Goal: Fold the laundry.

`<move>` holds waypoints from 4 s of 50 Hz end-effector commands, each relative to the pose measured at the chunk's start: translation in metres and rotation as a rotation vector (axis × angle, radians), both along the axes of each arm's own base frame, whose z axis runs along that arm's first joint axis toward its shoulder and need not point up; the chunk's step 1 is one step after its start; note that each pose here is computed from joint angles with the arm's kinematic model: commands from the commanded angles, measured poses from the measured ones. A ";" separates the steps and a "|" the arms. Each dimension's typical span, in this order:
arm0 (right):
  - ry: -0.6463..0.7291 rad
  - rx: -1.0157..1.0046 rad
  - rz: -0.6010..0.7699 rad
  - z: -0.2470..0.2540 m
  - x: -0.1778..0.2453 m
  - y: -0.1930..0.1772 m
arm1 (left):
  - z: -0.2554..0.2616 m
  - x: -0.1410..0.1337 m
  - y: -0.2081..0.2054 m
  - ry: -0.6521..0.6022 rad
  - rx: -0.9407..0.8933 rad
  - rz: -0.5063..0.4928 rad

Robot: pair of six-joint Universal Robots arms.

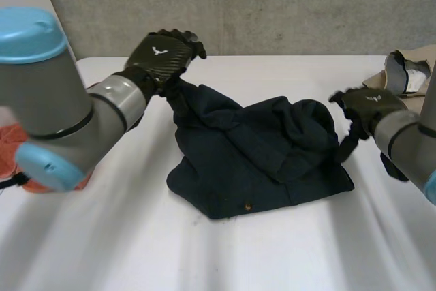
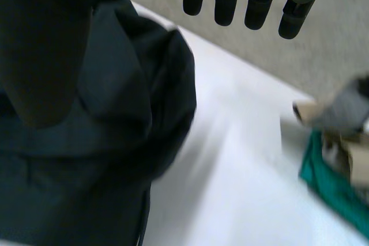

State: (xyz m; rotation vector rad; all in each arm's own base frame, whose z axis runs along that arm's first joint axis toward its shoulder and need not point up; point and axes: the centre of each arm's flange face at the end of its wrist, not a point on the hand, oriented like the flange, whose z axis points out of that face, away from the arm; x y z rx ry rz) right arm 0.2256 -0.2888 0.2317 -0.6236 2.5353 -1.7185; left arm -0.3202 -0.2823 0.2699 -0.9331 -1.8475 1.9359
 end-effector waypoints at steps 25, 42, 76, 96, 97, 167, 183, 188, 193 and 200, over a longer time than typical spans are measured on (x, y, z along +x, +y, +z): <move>-0.164 -0.043 -0.128 -0.063 0.015 -0.043 | -0.097 -0.036 -0.098 -0.304 -0.178 0.063; -0.192 -0.521 0.040 0.071 0.039 -0.132 | 0.024 0.004 0.041 0.124 0.091 0.080; -0.198 0.255 -0.152 -0.074 0.000 -0.039 | 0.027 0.008 -0.004 0.124 0.082 0.170; -0.166 0.084 -0.147 -0.112 0.035 -0.027 | 0.054 0.008 0.006 0.187 0.047 0.156; -0.183 0.050 -0.149 -0.107 0.034 -0.027 | 0.056 0.010 0.006 0.196 0.050 0.164; 0.287 -0.079 0.451 -0.032 0.015 -0.024 | -0.089 0.029 0.068 -0.149 0.333 0.142; 0.243 -0.011 0.561 -0.099 0.016 -0.010 | -0.131 0.016 0.036 -0.185 0.355 0.189; 0.222 -0.105 0.554 -0.110 0.025 -0.024 | -0.137 0.006 0.013 -0.188 0.313 0.212; 0.203 -0.185 0.539 -0.115 0.032 -0.037 | -0.140 -0.007 -0.005 -0.209 0.260 0.203; 0.194 -0.265 0.521 -0.120 0.041 -0.055 | -0.149 -0.022 -0.029 -0.268 0.169 0.192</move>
